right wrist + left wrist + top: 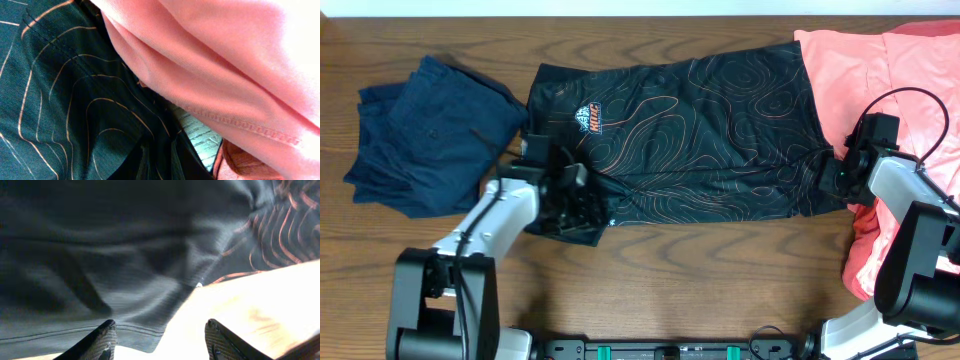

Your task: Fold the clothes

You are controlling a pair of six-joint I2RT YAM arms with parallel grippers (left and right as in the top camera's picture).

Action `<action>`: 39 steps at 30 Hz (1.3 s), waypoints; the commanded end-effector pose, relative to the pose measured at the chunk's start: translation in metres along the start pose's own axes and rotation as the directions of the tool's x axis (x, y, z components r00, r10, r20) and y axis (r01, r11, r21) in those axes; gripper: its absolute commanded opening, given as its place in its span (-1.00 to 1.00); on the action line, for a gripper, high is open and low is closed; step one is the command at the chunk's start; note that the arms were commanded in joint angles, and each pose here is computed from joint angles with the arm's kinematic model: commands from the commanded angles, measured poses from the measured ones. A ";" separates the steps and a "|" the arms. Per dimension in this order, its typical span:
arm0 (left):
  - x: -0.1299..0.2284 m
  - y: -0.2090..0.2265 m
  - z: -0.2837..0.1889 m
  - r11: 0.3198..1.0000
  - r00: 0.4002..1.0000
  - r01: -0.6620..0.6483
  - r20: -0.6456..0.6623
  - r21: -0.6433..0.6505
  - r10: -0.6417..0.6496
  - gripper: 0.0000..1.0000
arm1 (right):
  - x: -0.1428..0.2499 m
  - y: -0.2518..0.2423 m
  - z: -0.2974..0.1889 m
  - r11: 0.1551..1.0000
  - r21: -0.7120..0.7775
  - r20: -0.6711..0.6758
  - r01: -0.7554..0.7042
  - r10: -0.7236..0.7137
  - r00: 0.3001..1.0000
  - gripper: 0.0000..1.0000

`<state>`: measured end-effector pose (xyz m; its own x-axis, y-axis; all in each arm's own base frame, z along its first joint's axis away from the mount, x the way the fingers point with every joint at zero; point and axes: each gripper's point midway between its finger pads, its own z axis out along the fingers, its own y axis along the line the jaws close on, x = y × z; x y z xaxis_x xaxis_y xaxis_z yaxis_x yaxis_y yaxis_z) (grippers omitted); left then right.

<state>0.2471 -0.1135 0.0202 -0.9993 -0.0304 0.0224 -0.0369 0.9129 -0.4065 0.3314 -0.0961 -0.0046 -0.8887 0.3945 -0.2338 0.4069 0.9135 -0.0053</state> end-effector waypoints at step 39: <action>-0.071 -0.007 -0.086 0.927 0.976 -0.053 0.178 -0.370 0.127 0.28 | 0.031 -0.010 0.015 0.999 0.038 -0.098 -0.006 0.009 0.995 -0.66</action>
<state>0.3246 -0.1135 0.1117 -0.9717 0.0611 -0.2281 0.1013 0.9804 -0.1690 0.3311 -0.0969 -0.0045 -0.8880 0.3962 -0.2336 0.4088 0.9126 -0.0065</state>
